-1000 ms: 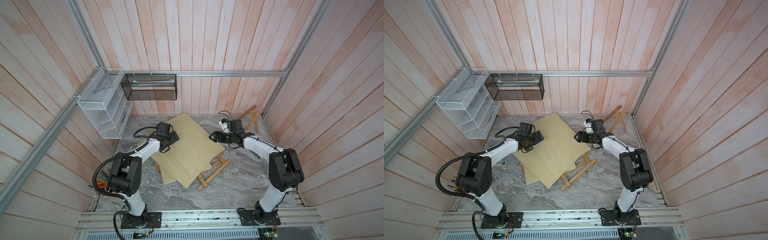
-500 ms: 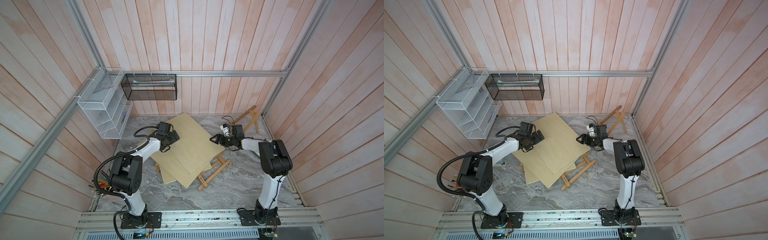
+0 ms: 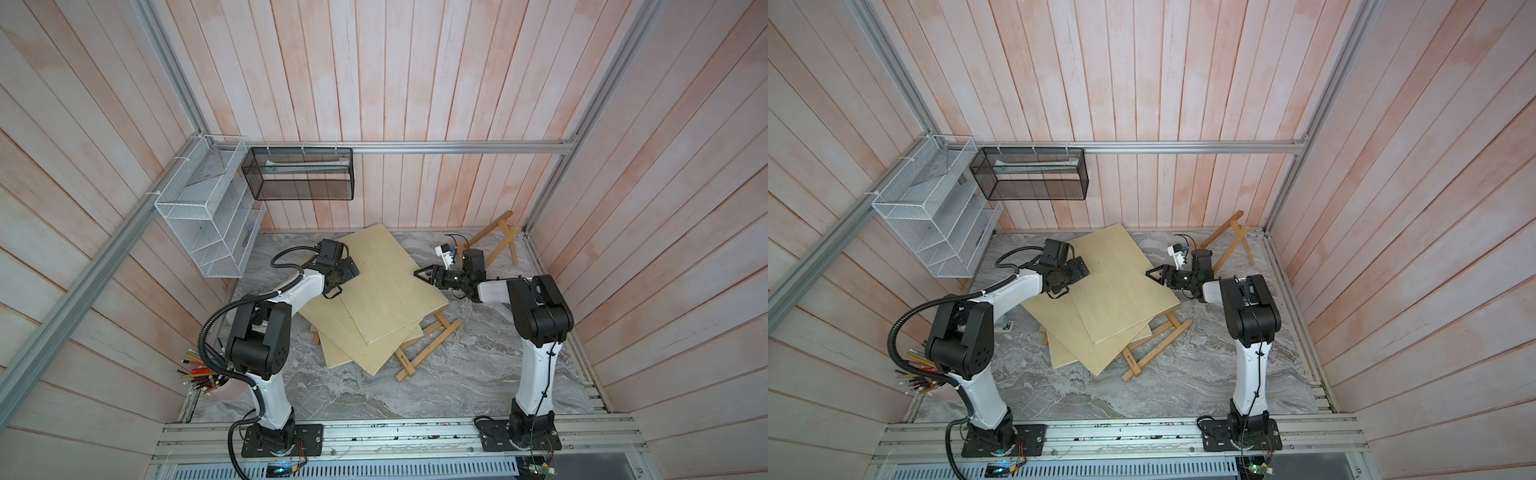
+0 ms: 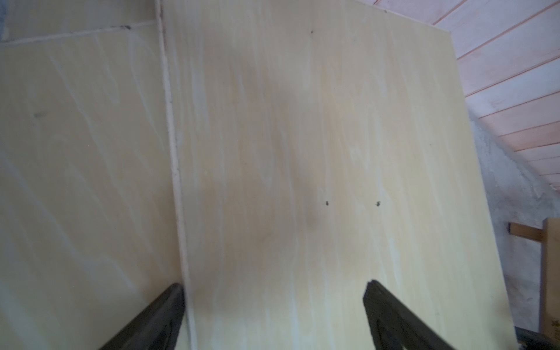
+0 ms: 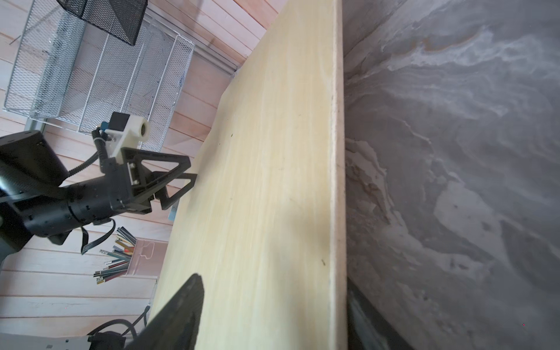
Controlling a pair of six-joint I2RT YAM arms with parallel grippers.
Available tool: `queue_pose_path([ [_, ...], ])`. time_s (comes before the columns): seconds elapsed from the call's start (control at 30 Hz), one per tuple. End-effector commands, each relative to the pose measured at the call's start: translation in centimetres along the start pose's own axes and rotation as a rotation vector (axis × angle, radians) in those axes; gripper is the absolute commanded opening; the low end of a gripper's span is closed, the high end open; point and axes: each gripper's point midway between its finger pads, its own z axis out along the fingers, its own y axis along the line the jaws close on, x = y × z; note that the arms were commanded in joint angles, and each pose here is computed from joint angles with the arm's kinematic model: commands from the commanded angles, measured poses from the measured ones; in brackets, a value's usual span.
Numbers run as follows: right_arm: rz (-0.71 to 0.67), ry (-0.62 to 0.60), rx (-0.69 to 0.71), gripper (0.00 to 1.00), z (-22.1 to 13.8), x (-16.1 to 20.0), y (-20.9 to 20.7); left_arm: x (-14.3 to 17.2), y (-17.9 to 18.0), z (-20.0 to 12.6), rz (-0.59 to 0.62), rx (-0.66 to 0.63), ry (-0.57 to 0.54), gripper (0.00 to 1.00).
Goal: Assemble the easel
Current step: Pick up the drawing board.
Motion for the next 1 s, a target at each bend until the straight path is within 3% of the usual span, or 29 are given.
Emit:
queue_pose_path([
  [0.0, -0.062, -0.003, -0.122, 0.65, 0.2, 0.0, 4.2, 5.1, 0.5, 3.1, 0.050, -0.007, 0.161, 0.89],
  [0.3, -0.135, -0.074, -0.106, 0.60, -1.0, -2.4, 7.1, 8.0, -1.4, 3.7, 0.104, 0.011, 0.210, 0.85],
  [0.67, -0.283, -0.085, 0.170, 0.60, -2.2, -4.4, 7.1, 9.8, -0.9, 3.8, 0.097, 0.019, 0.236, 0.84],
  [0.8, -0.321, -0.062, 0.114, 0.55, -1.8, -3.8, 9.6, 10.2, -1.2, 3.6, 0.108, 0.028, 0.237, 0.82],
  [0.97, -0.357, -0.049, 0.003, 0.38, -1.1, -3.4, 14.2, 10.2, -1.1, 3.7, 0.110, 0.020, 0.233, 0.82],
])
